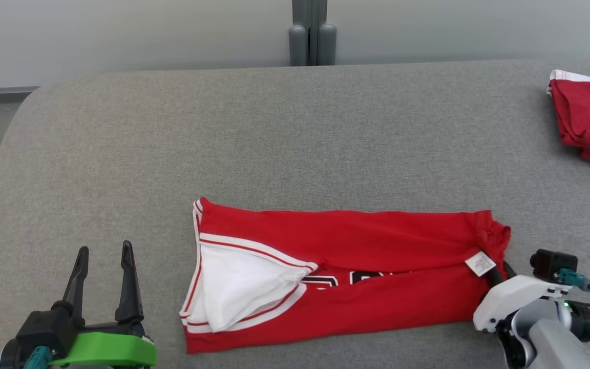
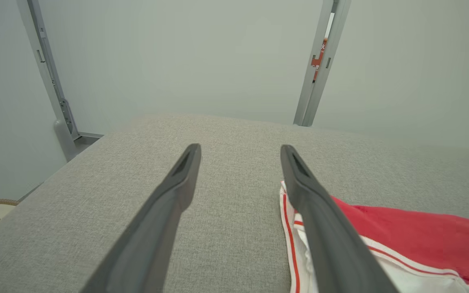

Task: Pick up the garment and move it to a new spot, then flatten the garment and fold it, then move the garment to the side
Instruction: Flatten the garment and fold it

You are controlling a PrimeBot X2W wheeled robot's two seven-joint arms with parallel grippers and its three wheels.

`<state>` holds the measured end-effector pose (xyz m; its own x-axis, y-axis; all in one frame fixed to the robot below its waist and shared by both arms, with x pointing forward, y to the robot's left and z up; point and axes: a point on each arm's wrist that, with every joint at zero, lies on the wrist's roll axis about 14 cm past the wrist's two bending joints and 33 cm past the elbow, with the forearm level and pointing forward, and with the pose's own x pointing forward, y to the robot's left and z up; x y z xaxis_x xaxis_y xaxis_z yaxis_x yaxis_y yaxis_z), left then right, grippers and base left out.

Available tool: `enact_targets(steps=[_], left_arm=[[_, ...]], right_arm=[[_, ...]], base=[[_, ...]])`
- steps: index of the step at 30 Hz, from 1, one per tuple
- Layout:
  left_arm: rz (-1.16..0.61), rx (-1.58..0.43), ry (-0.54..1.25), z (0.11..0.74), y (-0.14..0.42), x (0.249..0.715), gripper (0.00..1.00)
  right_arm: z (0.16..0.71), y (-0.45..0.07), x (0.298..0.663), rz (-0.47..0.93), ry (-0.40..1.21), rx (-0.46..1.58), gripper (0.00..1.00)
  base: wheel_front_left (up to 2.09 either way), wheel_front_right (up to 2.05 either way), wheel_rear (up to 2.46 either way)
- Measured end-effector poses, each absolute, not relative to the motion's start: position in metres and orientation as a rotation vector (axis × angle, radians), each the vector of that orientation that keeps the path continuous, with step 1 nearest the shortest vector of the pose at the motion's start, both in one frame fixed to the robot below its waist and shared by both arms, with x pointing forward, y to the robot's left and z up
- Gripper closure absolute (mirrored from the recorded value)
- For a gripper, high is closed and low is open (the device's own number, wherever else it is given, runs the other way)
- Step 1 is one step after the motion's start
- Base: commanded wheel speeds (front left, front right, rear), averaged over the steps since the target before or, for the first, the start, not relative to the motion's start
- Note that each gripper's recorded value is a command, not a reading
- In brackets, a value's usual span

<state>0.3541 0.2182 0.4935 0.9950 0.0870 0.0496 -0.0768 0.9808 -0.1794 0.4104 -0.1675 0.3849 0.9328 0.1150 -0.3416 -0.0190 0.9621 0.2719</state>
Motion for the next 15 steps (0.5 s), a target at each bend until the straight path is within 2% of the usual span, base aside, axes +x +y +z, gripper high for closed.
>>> enact_targets(steps=[12, 15], left_arm=[[0.058, -0.189, -0.083, 0.502, 0.211, 0.348, 0.0], [0.053, -0.19, -0.092, 0.505, 0.209, 0.348, 0.0]], right_arm=[[0.431, -0.279, 0.408, -0.133, 0.225, 0.178, 1.0], [0.437, -0.291, 0.405, -0.155, 0.212, 0.16, 1.0]], base=[[0.0, 0.0, 0.0], [0.0, 0.0, 0.0]])
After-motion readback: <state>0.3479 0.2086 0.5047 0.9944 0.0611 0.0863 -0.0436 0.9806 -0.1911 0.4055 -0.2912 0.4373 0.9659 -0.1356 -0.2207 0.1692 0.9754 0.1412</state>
